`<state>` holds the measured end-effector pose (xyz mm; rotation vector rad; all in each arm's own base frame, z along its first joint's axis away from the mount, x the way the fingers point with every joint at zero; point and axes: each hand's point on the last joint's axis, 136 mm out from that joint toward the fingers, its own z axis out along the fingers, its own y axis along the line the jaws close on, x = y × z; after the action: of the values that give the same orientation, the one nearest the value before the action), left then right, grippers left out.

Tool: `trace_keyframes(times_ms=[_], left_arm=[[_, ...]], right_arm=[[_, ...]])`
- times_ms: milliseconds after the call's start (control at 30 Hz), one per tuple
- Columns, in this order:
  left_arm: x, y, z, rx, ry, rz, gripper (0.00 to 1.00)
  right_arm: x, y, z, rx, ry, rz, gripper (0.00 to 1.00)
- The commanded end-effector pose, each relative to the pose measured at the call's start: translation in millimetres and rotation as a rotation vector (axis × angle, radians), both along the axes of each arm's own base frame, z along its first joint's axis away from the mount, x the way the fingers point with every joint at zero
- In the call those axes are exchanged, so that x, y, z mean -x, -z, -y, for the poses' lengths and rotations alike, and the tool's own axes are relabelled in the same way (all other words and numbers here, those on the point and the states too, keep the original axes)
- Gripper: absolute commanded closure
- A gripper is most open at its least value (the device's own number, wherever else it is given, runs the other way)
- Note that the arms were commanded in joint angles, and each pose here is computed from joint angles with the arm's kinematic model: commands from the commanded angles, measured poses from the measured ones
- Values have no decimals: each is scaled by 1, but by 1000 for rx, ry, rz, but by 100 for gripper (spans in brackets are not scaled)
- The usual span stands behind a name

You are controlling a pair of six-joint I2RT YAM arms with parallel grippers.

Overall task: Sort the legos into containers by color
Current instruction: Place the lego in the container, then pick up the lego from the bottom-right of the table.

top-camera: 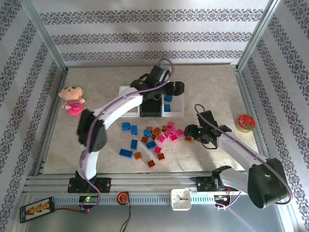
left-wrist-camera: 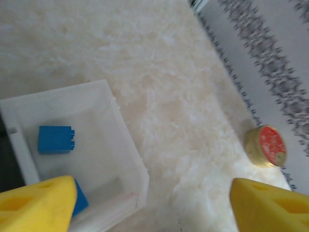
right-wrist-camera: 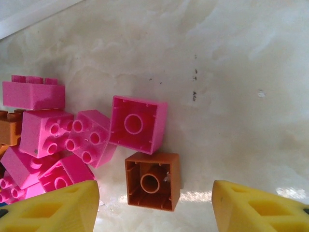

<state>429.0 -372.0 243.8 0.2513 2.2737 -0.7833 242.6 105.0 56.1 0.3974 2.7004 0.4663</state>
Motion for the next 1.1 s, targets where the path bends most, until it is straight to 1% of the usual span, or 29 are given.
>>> trace_keyframes(times_ms=[0, 133, 300, 433, 500, 600, 700, 800, 900, 1000, 1067], left_arm=[[26, -38, -20, 112, -13, 122, 11], [66, -19, -69, 96, -91, 133, 0], [106, 8, -127, 24, -196, 115, 1], [129, 13, -168, -3, -290, 142, 1], [136, 13, -183, -2, -327, 166, 1], [144, 17, -201, 10, -372, 193, 1], [151, 24, -222, -9, -440, 186, 1], [159, 22, -229, -4, -421, 200, 1], [166, 22, -235, -10, -412, 220, 1], [172, 22, -237, -3, -394, 245, 1], [175, 23, -235, 5, -370, 249, 1]], right_arm=[[-7, 5, -9, -23, -15, 8, 38], [-14, 14, -14, -13, -29, -18, 40], [-7, 26, -17, 31, -53, -64, 44], [1, 33, -16, 57, -62, -88, 47], [1, 36, -14, 70, -60, -96, 51], [-3, 38, -13, 90, -62, -92, 60], [-4, 35, -14, 97, -78, -90, 71], [0, 18, -18, 83, -110, -58, 77], [-5, -20, -33, 27, -164, 37, 80], [-23, -67, -61, -34, -242, 136, 81], [-42, -95, -86, -56, -300, 196, 81]])
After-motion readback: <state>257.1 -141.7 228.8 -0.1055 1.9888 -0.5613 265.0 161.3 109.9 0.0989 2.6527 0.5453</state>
